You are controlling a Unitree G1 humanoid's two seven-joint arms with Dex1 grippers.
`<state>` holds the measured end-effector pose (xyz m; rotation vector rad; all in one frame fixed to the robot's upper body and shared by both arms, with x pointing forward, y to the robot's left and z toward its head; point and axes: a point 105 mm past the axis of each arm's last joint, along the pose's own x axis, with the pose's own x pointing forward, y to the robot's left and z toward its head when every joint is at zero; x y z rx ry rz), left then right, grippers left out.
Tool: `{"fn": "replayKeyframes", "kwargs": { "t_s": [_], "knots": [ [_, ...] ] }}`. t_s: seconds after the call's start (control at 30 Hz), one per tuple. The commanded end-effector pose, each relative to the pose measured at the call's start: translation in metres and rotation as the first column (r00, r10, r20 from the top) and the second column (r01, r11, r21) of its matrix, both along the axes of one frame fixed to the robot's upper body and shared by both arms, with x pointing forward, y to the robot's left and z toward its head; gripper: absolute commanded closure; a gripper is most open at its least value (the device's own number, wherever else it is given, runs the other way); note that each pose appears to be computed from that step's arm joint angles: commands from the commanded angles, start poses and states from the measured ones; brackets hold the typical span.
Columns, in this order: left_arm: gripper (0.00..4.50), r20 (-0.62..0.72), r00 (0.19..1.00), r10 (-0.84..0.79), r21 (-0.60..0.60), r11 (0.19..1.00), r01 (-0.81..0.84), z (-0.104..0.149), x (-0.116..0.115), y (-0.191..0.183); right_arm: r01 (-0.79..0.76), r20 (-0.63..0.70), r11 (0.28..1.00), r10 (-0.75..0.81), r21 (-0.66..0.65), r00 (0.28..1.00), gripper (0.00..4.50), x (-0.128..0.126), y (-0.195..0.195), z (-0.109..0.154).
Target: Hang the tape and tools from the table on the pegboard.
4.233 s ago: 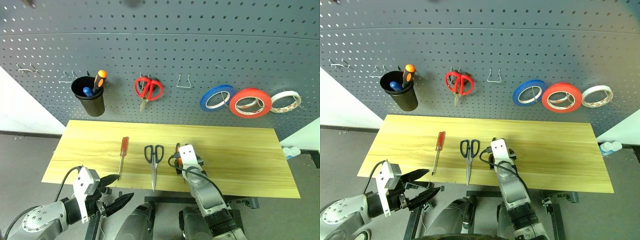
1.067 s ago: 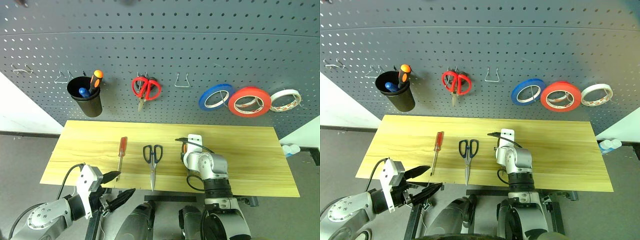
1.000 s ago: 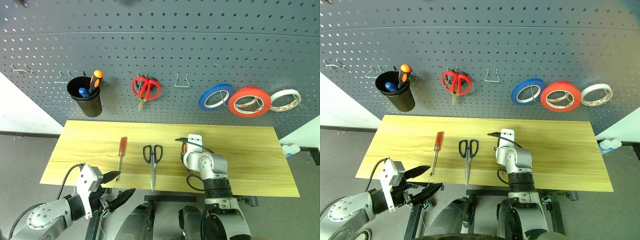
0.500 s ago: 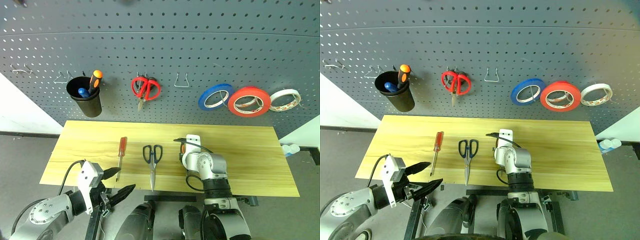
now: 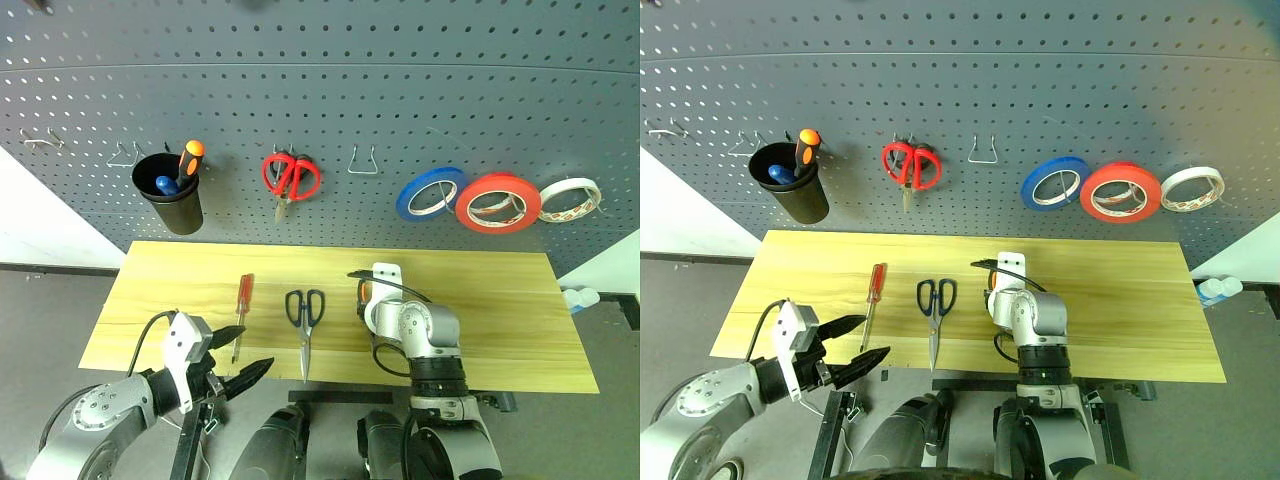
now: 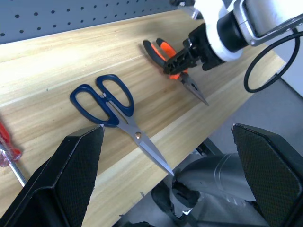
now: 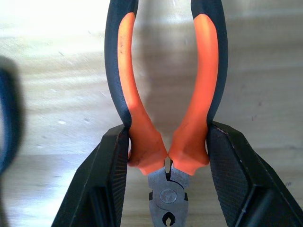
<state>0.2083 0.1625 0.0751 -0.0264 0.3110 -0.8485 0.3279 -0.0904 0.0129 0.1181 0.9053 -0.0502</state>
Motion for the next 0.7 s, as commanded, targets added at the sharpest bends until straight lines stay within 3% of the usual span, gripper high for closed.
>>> {"fn": "replayKeyframes", "kwargs": {
  "t_s": [0.03, 0.7],
  "knots": [
    [0.00, 0.027, 0.999, -0.021, -0.006, 1.000, 0.021, 0.002, 0.002, -0.003, -0.044, 0.092, 0.997, 0.038, 0.061, 0.995, 2.39, 0.006, 0.018, 0.027],
    [0.00, 0.087, 0.994, -0.065, 0.000, 0.998, 0.065, 0.003, 0.033, -0.005, -0.065, 0.228, 0.997, 0.072, -0.035, 0.971, 2.39, -0.015, -0.039, 0.033]
  ]
}}
